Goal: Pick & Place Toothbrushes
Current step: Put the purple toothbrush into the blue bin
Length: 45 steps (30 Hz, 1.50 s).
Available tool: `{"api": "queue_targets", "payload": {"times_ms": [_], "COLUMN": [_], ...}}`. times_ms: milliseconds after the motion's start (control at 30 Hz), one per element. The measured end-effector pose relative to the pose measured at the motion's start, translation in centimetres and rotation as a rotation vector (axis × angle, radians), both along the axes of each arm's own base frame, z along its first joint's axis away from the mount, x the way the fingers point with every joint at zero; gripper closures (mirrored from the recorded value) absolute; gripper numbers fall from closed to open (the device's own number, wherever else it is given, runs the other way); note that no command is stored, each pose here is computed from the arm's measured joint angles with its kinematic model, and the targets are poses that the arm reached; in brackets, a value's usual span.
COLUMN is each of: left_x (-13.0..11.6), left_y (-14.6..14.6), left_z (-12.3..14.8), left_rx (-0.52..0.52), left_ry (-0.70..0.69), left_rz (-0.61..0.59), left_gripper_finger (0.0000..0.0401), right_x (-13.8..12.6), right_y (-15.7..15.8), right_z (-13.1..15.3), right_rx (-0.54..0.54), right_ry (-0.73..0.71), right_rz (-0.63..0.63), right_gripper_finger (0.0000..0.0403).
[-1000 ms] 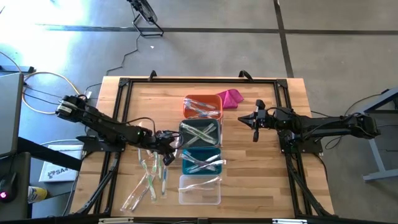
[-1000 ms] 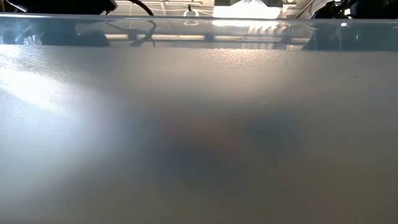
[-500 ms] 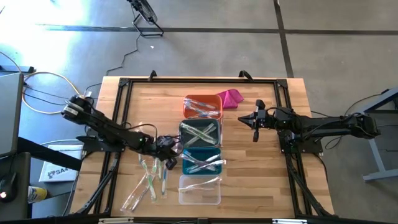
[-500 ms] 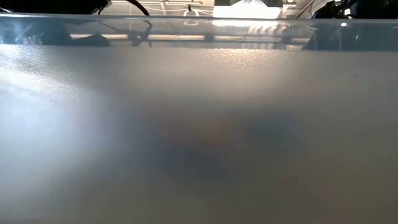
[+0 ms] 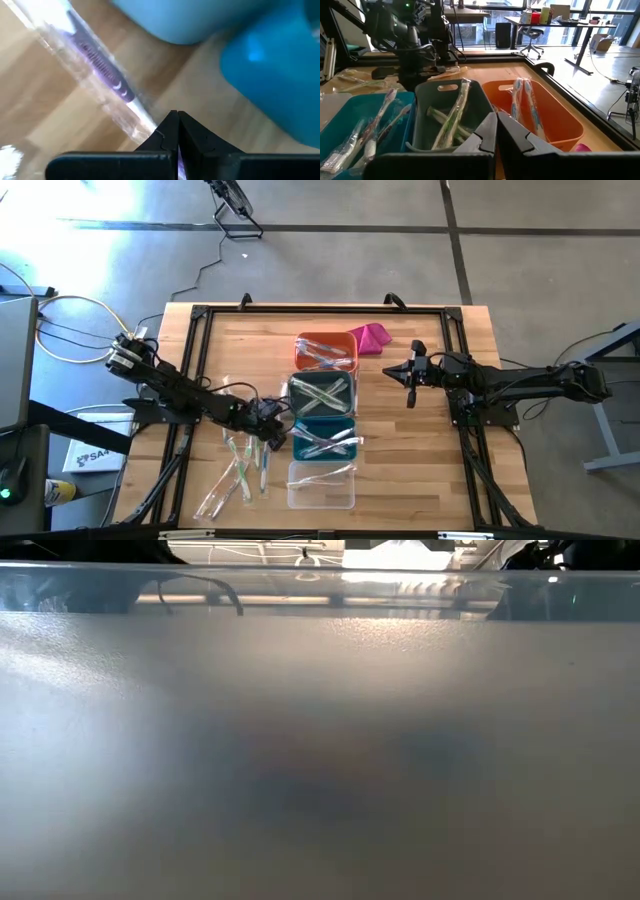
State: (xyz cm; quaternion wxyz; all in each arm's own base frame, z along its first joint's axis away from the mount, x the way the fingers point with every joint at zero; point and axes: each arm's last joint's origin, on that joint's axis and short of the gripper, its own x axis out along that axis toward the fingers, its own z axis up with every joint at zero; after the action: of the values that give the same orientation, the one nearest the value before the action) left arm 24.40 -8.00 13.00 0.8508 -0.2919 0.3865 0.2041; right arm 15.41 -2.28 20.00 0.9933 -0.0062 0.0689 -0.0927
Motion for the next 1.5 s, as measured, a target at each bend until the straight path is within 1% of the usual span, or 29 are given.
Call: {"api": "queue_targets", "payload": {"times_ms": [167, 467, 600, 733, 867, 1000, 1100, 1233, 1367, 1500], "left_x": [-0.5, -1.2, -1.5, -1.2, 0.0, 0.4, -0.4, -1.9, -3.4, -4.2], "left_y": [0.4, 1.0, 1.1, 1.0, 0.6, 0.5, 0.9, 1.5, 2.1, 3.2], "left_z": [-0.2, -0.5, -0.6, -0.4, 0.9, 2.7, 4.1, 5.7, 7.2, 8.2], "left_rx": [0.074, 0.191, 0.228, 0.247, 0.267, 0.321, 0.362, 0.374, 0.373, 0.352], "left_ry": [0.045, 0.102, 0.126, 0.119, 0.09, 0.084, 0.12, 0.144, 0.142, 0.122], "left_rz": [0.06, 0.109, 0.114, 0.08, 0.023, -0.012, 0.001, 0.02, 0.044, 0.122], "left_gripper_finger": [0.0401, 0.0401, 0.0401, 0.0401, 0.0401, 0.0401, 0.0401, 0.0401, 0.0401, 0.0401], "right_x": [0.0, 0.0, 0.0, 0.0, 0.0, 0.0, 0.0, 0.0, 0.0, 0.0], "right_y": [0.0, 0.0, 0.0, 0.0, 0.0, 0.0, 0.0, 0.0, 0.0, 0.0], "right_z": [0.0, 0.0, 0.0, 0.0, 0.0, 0.0, 0.0, -0.1, 0.0, 0.1], "right_rx": [0.0, 0.0, 0.0, 0.0, 0.0, 0.0, 0.001, 0.001, 0.0, -0.001], "right_ry": [0.0, 0.0, 0.0, 0.0, 0.0, 0.0, 0.003, 0.006, 0.0, -0.008], "right_rz": [0.0, 0.0, 0.0, 0.0, 0.0, 0.0, 0.001, 0.001, 0.0, 0.001], "right_gripper_finger": [0.0398, 0.0398, 0.0398, 0.0398, 0.0398, 0.0398, 0.0398, 0.0398, 0.0398, 0.0398]}}
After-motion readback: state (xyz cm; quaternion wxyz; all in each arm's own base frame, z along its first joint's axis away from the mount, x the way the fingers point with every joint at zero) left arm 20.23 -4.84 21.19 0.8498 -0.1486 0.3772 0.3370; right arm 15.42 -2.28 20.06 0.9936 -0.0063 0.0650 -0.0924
